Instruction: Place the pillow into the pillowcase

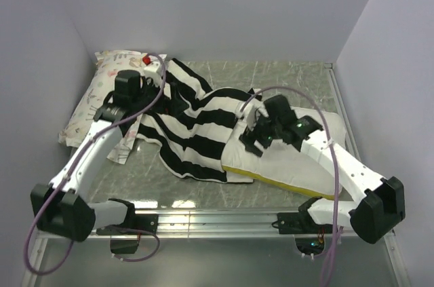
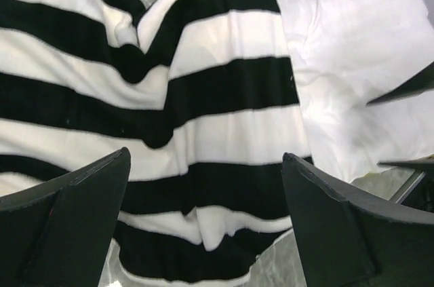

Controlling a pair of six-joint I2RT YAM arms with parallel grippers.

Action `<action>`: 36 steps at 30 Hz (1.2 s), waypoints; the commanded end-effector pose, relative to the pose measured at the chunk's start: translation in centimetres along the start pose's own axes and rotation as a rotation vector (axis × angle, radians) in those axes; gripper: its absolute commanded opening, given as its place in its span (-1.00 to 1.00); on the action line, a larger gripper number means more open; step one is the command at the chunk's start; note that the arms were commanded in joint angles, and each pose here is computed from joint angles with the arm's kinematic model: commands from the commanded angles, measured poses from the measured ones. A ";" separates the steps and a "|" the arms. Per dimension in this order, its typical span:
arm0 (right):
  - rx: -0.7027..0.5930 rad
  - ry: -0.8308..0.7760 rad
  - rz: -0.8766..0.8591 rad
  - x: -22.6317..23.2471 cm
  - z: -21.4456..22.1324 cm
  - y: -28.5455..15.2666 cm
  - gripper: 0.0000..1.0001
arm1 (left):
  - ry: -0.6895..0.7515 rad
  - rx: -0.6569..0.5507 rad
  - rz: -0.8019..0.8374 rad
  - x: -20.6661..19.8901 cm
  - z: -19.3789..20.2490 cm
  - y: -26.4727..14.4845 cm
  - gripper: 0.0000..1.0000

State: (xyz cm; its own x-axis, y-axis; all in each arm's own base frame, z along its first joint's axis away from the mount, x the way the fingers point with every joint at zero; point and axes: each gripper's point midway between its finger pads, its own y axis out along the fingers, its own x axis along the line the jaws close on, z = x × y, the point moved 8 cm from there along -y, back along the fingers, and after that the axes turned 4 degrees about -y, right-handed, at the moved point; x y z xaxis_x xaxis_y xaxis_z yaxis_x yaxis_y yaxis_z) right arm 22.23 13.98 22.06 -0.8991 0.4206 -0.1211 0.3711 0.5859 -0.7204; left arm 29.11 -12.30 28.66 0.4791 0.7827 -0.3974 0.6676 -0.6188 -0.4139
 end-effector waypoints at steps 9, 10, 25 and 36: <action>0.218 0.147 -0.030 2.7 4.0 9.4 0.30 | 0.155 0.012 0.022 -4.1 9.6 -2.3 0.97; 0.186 0.178 -0.033 2.2 3.0 9.7 0.18 | 0.167 0.006 0.020 -4.7 10.0 -2.1 0.92; -0.036 0.435 -0.279 2.1 -2.7 11.2 -1.00 | 0.201 -0.087 -0.126 -7.0 8.0 6.5 0.16; -0.070 0.564 -0.334 1.3 -2.6 12.1 -1.00 | 0.240 0.036 -0.150 -6.4 9.3 8.5 -0.64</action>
State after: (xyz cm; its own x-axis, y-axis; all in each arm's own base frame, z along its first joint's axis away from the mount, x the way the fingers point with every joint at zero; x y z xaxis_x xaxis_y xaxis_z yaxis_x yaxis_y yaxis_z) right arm 25.05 22.09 13.50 -0.7150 0.5479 0.4342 0.1178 0.7066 -0.6978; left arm 25.88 -22.22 18.00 0.4635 0.8797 -0.1065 0.7210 -0.4442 -0.5318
